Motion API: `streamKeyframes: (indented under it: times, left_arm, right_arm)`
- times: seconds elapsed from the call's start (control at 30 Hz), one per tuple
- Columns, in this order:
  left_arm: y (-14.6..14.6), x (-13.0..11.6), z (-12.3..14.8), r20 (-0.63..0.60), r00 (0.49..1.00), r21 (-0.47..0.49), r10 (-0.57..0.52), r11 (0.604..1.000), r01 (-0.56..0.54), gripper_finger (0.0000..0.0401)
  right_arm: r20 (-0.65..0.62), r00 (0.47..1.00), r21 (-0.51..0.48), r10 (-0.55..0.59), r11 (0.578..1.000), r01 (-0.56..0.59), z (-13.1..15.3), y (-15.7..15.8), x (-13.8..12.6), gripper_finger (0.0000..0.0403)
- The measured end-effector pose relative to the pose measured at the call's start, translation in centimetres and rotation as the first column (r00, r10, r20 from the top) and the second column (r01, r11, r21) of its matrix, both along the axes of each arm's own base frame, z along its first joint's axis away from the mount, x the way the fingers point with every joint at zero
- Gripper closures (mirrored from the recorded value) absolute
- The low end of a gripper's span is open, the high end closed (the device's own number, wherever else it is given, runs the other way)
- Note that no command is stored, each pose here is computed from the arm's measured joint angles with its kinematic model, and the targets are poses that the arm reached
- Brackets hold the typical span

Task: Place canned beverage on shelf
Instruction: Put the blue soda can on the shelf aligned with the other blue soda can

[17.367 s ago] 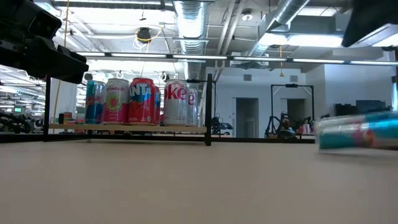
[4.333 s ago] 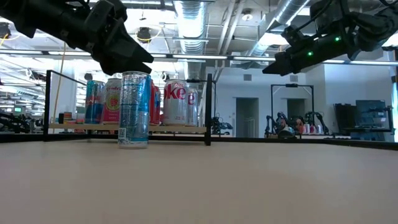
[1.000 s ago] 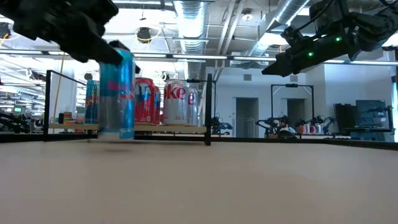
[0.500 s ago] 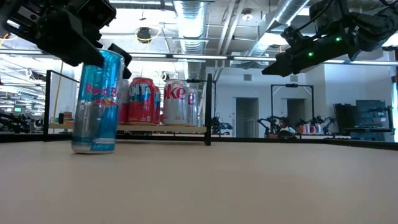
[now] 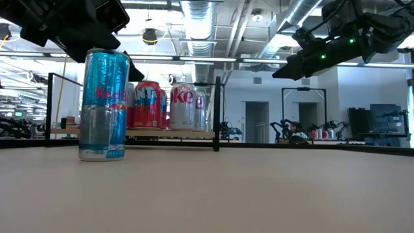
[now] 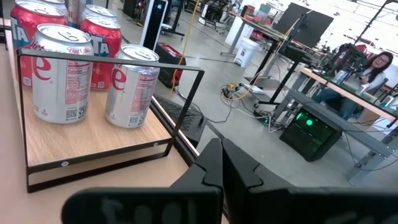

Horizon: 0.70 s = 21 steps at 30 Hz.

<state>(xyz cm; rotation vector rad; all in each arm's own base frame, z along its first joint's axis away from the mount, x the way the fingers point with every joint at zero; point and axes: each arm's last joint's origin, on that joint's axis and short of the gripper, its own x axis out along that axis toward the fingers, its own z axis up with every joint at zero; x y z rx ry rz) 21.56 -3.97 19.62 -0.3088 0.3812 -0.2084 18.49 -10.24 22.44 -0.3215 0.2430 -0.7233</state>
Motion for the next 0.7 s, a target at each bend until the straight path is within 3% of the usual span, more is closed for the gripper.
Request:
streamKeyframes:
  times: [0.17,0.37,0.47,0.6,0.7]
  left_arm:
    - [-0.1,0.1,0.4,0.028,0.999,-0.059,-0.015,0.998,0.016,0.0084]
    - [-0.2,0.3,2.7,0.244,0.970,-0.109,-0.007,0.993,0.035,0.0082]
    - [-0.1,0.4,4.3,0.296,0.955,-0.116,0.017,0.993,0.018,0.0082]
    - [0.0,1.2,7.3,0.267,0.960,-0.138,0.090,0.989,-0.054,0.0082]
    - [0.0,1.8,9.9,0.109,0.982,-0.142,0.153,0.980,-0.137,0.0082]
  right_arm:
    - [0.000,1.000,0.000,0.000,1.000,0.000,0.0,0.0,0.0,0.0383]
    - [0.000,1.000,0.000,0.000,1.000,0.000,0.0,0.0,0.0,0.0383]
    - [-0.002,1.000,0.001,0.000,1.000,0.000,0.0,0.0,0.0,0.0383]
    - [-0.002,1.000,0.001,0.000,1.000,0.000,0.0,0.0,0.0,0.0383]
    - [-0.002,1.000,0.001,0.000,1.000,0.000,0.0,0.0,0.0,0.0383]
